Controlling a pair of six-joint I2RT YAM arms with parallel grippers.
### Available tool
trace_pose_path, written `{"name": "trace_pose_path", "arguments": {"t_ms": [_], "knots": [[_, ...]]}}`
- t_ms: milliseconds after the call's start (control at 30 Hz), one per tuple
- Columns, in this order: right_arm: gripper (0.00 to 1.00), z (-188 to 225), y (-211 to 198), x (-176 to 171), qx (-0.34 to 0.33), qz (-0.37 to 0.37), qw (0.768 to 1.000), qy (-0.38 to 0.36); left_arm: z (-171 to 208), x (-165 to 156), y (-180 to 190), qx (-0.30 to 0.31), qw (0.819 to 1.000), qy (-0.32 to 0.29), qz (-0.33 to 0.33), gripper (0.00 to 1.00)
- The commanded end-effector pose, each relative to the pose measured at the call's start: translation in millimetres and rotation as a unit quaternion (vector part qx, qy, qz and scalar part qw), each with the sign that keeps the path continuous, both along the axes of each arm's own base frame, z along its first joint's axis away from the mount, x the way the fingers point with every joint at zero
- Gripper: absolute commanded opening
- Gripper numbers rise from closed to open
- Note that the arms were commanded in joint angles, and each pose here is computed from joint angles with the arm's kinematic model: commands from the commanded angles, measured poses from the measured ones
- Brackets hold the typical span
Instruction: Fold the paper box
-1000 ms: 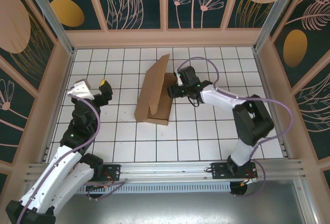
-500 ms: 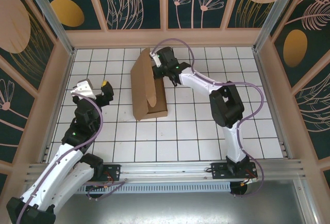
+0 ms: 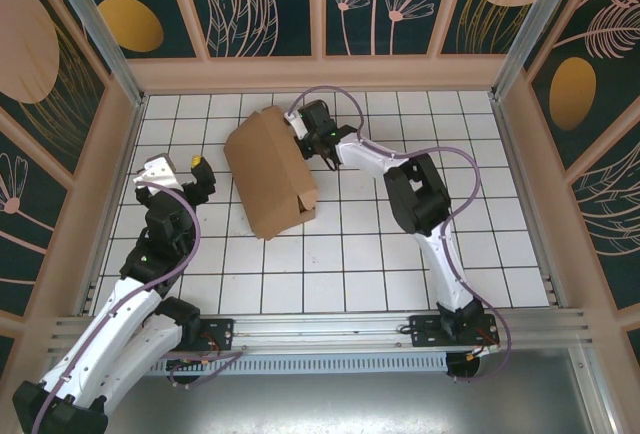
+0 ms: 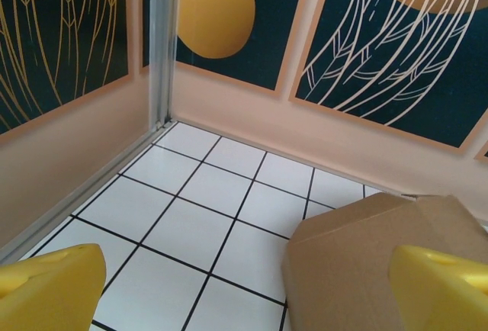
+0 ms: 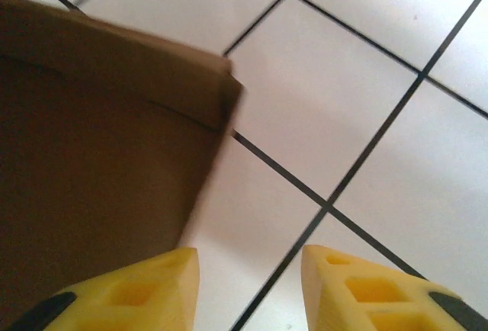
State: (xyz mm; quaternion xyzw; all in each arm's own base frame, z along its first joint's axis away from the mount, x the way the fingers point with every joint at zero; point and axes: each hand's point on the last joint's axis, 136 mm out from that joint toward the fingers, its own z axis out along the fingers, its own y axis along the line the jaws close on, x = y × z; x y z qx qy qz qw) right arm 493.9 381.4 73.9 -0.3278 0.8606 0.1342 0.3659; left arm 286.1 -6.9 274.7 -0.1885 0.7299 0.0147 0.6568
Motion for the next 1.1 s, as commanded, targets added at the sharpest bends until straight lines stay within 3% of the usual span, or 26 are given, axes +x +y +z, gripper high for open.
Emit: {"name": "trace_pose_path", "arguments": {"t_ms": [0,267,600,700,833,1067], "knots": [[0.39,-4.0,-12.3,14.9,0.022,-0.035,0.999,0.026,2.0,-2.2,6.3,0.000,1.000,-0.006,0.016,0.95],[0.38,-23.5,-64.3,-10.0,0.001,-0.108,0.993,0.053,3.5,-2.5,3.4,-0.007,1.000,-0.010,0.006,0.95],[0.35,-43.3,-98.6,-117.5,0.006,-0.185,0.976,0.117,3.7,-2.0,-0.1,-0.014,1.000,-0.012,-0.005,0.95],[0.39,-21.8,-93.6,-149.5,0.043,-0.204,0.971,0.115,3.4,-1.1,-0.9,-0.017,1.000,-0.011,-0.006,0.95],[0.43,10.4,-56.4,-179.4,0.092,-0.146,0.979,0.112,4.0,-1.9,0.7,-0.019,1.000,-0.013,-0.001,0.95],[0.39,56.7,-5.2,-155.8,0.082,-0.070,0.991,0.074,2.7,-1.0,-1.5,-0.018,1.000,-0.011,-0.007,0.95]]}}
